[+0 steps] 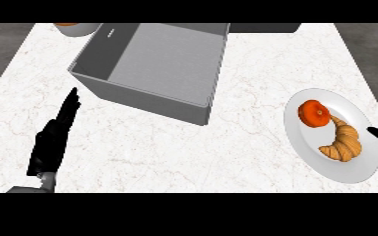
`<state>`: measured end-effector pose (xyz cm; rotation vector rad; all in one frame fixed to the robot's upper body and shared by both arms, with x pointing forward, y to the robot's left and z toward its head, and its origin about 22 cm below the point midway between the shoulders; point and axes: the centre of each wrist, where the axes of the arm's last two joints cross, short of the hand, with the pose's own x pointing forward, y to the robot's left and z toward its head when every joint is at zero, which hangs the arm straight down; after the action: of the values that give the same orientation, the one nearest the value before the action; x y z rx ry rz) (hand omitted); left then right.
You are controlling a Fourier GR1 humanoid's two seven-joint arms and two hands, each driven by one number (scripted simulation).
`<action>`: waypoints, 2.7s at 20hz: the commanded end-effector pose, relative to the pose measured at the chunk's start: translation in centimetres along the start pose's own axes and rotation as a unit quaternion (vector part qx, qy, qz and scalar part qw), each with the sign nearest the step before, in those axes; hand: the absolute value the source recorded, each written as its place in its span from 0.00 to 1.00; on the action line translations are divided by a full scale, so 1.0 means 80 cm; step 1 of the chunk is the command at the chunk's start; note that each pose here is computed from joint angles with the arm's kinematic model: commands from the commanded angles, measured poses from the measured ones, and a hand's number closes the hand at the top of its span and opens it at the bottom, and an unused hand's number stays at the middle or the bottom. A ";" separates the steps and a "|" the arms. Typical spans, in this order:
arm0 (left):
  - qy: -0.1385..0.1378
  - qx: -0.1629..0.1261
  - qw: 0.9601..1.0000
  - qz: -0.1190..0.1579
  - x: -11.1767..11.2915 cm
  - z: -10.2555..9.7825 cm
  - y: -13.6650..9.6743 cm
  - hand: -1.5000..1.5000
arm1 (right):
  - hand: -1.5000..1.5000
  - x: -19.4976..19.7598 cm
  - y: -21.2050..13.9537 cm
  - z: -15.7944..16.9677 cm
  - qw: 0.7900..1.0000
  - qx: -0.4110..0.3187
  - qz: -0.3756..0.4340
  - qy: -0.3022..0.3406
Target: Pick the croissant from the plate and place it in the cardboard box
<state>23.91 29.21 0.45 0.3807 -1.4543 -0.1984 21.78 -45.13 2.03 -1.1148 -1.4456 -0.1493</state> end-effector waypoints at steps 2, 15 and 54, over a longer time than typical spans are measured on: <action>-0.001 0.000 1.000 -0.001 0.012 -0.003 0.020 0.50 | 0.00 -0.003 -0.043 0.002 0.982 0.113 0.146 0.046; 0.002 -0.005 1.000 -0.001 0.005 0.004 -0.015 0.50 | 0.00 0.094 0.010 0.007 0.891 0.327 0.268 0.168; 0.000 0.003 1.000 0.005 -0.003 -0.001 -0.014 0.50 | 0.00 0.034 0.086 0.044 0.878 0.305 0.289 0.230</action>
<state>23.97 28.61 1.18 0.3862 -1.4490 -0.1920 25.00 -37.76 1.14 -0.8605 -0.6184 0.4256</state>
